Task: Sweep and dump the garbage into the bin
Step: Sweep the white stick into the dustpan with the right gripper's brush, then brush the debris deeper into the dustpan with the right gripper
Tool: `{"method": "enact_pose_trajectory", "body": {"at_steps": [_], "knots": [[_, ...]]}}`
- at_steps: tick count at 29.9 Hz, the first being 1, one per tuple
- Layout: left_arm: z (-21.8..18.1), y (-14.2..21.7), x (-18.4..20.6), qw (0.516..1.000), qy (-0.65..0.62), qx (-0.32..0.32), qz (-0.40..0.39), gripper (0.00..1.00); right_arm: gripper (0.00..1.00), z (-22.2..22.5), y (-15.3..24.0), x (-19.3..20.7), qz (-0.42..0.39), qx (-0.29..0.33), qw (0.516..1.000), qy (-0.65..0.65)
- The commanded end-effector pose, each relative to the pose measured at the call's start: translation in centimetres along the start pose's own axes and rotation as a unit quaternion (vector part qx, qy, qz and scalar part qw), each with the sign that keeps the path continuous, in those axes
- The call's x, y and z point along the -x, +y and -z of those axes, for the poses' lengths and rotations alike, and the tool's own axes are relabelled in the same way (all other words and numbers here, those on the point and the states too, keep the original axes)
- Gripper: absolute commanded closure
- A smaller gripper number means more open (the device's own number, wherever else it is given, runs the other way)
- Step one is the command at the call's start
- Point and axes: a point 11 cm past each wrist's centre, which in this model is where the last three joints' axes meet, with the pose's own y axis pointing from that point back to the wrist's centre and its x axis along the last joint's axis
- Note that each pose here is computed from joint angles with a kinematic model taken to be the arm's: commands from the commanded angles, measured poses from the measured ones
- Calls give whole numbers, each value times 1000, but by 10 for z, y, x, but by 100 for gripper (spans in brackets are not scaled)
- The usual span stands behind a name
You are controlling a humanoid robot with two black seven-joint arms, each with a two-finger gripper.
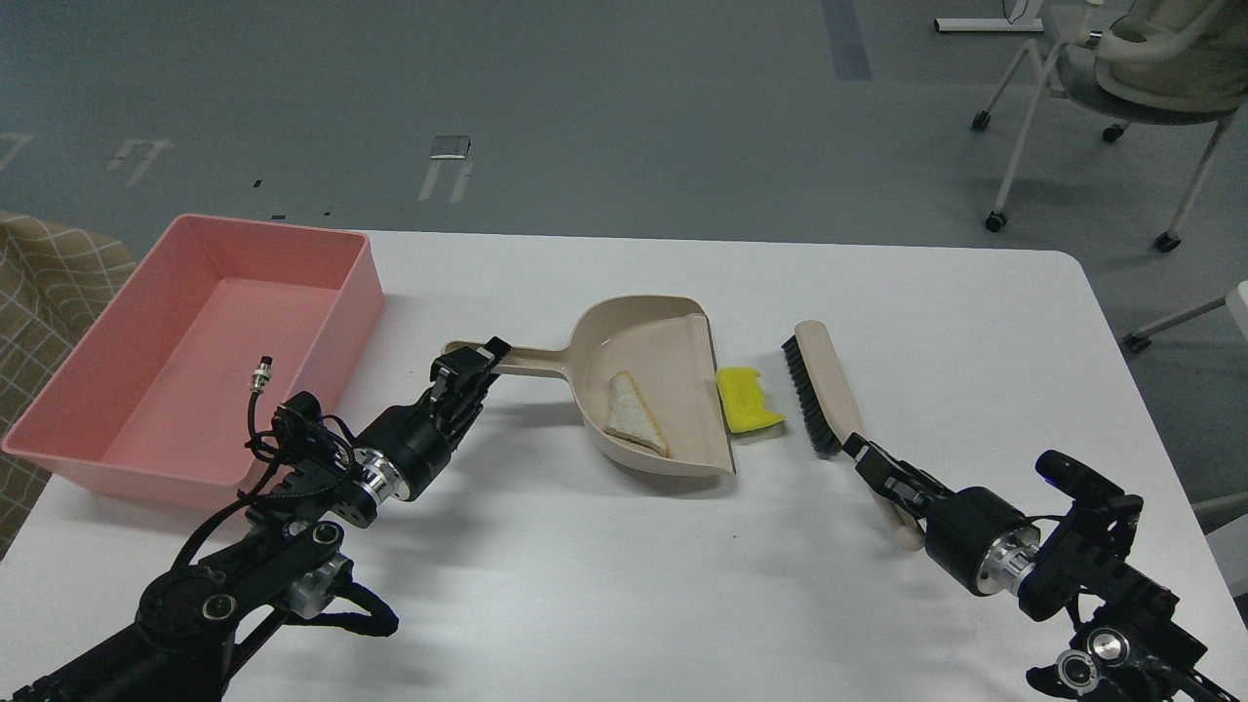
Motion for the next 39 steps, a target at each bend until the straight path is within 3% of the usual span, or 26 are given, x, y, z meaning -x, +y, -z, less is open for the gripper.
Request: {"method": "enact_pose_trajectory", "body": {"at_steps": [1,16,25,39], "knots": [[2,1,-1,1000,-2,-3,-1,100,84,14,-10,8,13,-17,1000,2],[1,0,0,1000,0,1,-1,100,82,36,-27,27,40,-45,998,-6],[-1,-1,0,1000,1,4,-3,100,81,95,-56,17,64,-106,992,2],[-2,0,-2,1000,4,11,-6,100,81,109,-45,-2,44,-130,990,18]]}}
